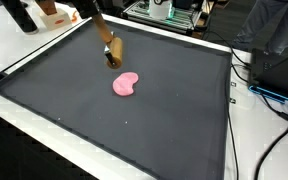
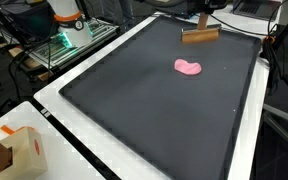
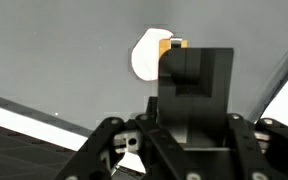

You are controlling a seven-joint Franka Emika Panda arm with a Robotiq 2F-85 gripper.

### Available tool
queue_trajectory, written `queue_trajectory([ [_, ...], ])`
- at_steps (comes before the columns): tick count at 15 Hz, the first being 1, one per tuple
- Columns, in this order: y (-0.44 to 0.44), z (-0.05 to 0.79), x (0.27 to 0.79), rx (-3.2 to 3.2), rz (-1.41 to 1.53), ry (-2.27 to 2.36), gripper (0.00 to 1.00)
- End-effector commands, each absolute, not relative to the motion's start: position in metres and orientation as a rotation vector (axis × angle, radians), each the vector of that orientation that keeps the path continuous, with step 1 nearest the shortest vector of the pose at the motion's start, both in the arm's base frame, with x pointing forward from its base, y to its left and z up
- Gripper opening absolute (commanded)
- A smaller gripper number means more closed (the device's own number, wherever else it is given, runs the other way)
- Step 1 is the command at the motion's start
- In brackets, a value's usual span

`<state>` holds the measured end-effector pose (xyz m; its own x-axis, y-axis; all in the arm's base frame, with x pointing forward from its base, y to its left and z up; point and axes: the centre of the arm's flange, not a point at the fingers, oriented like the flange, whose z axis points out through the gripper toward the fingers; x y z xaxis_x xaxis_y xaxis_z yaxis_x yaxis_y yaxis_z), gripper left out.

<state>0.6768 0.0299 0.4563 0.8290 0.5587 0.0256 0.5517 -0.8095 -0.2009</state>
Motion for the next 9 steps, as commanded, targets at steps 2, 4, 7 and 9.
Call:
queue_trajectory([
  [2, 0.04, 0.453, 0.668, -2.81, 0.064, -0.887, 0.49],
  [4, 0.047, 0.451, 0.66, -2.802, 0.083, -0.9, 0.49],
  [7, 0.047, 0.452, 0.656, -2.801, 0.087, -0.903, 0.49],
  [9, 0.047, 0.452, 0.656, -2.801, 0.087, -0.903, 0.49],
])
